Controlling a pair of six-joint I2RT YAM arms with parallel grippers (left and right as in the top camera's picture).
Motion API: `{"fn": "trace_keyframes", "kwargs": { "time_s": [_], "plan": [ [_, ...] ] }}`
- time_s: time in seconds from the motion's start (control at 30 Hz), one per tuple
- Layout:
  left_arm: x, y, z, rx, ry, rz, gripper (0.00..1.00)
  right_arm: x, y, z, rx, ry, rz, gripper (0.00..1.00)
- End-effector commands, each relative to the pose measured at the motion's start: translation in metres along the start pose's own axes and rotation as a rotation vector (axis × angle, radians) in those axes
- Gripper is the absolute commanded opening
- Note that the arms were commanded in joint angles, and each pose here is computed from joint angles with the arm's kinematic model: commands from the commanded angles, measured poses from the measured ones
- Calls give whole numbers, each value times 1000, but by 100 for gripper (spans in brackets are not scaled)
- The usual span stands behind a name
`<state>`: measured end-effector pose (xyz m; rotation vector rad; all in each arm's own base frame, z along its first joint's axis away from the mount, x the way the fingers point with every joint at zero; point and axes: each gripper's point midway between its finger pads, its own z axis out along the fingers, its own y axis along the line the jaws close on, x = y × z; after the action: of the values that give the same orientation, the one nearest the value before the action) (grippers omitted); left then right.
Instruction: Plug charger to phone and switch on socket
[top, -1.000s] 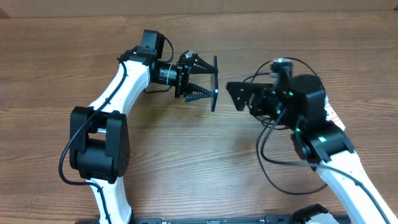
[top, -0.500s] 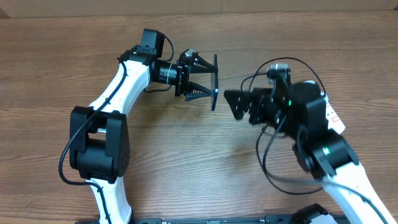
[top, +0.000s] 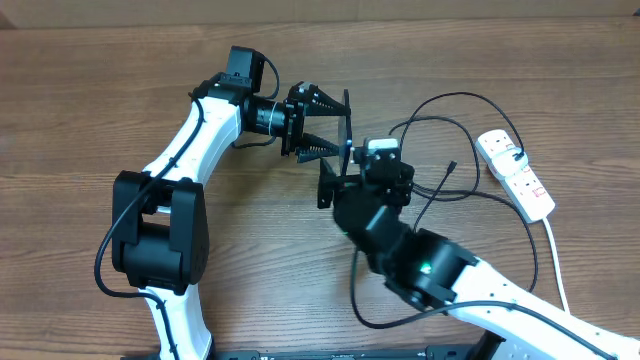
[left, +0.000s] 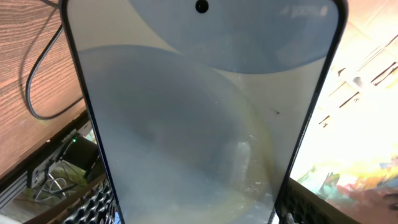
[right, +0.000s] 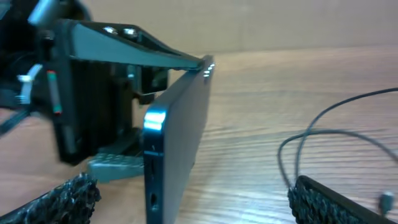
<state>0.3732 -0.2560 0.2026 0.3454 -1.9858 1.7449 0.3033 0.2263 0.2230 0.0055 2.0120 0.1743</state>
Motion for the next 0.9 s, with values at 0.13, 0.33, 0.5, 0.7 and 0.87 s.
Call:
{"fn": "trace_keyframes", "kwargs": {
  "time_s": [0.13, 0.33, 0.5, 0.7, 0.87],
  "plan": [
    [2, -12, -5, 26, 12, 0, 49, -31, 2, 2, 47, -135, 94, 96],
    [2, -12, -5, 25, 10, 2, 49, -16, 19, 12, -22, -81, 38, 88],
    [1, -11, -5, 22, 6, 9, 49, -23, 24, 13, -32, -110, -37, 82],
    [1, -12, -5, 22, 6, 37, 49, -28, 17, 18, -17, -116, -39, 72],
    [0, -12, -5, 22, 5, 44, 49, -26, 18, 27, -75, -79, -27, 68]
  ]
}}
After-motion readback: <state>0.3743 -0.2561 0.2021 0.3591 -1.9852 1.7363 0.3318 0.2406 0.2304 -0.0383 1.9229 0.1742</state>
